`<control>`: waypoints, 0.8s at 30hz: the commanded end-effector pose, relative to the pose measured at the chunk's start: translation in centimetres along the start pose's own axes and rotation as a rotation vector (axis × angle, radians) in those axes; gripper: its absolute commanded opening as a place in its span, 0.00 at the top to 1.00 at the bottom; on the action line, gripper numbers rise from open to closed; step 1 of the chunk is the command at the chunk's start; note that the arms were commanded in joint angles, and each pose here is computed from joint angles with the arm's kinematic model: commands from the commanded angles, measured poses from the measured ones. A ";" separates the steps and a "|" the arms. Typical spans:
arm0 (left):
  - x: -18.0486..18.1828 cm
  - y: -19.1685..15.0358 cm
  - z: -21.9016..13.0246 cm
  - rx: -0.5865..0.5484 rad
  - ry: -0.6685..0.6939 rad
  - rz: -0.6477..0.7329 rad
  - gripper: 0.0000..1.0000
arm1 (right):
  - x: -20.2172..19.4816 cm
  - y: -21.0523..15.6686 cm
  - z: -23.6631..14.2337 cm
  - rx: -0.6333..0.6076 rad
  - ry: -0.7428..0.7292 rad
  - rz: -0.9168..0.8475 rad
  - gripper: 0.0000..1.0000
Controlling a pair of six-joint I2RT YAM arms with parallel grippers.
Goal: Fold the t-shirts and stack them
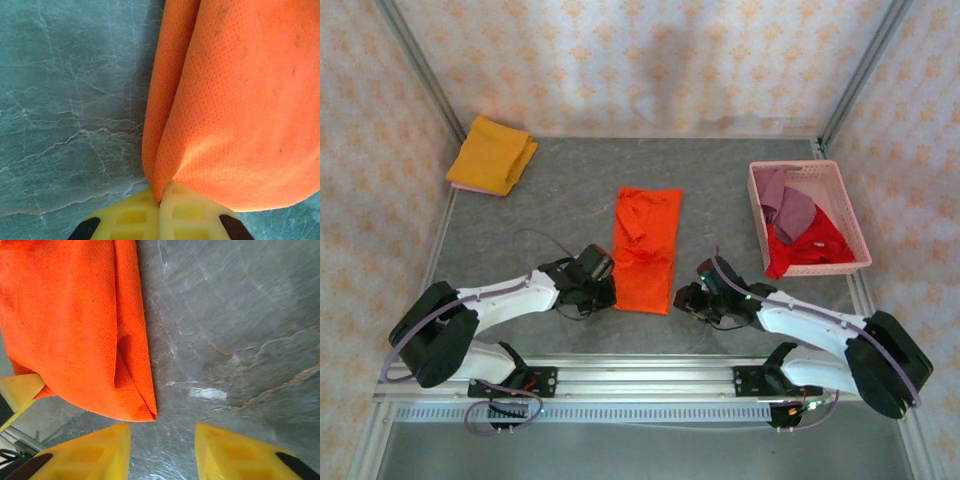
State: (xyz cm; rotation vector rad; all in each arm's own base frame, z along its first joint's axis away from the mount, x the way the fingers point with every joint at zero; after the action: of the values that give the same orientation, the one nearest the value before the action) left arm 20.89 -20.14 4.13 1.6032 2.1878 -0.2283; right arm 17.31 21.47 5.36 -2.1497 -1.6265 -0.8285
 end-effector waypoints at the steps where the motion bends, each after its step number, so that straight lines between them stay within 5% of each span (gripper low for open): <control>1: 0.1 0.1 -0.3 -0.007 -0.009 -0.020 1.00 | 2.2 0.2 0.7 -0.012 0.071 0.014 0.63; 24: 0.5 0.0 -0.3 -0.015 -0.006 -0.017 1.00 | 2.8 -0.7 3.4 0.062 -0.050 -0.070 0.68</control>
State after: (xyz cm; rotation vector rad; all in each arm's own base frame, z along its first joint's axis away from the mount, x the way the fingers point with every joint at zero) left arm 20.56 -19.86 3.87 1.5987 2.1996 -0.2297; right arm 17.89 25.54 4.09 -2.1014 -1.6792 -0.7474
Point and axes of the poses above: each hand's point on the last joint's axis, 136 mm out from that joint toward the fingers, its own z axis out along the fingers, its own x axis along the line the jaws close on, y = z × x, the point moved 1 cm from there along -z, back along the fingers
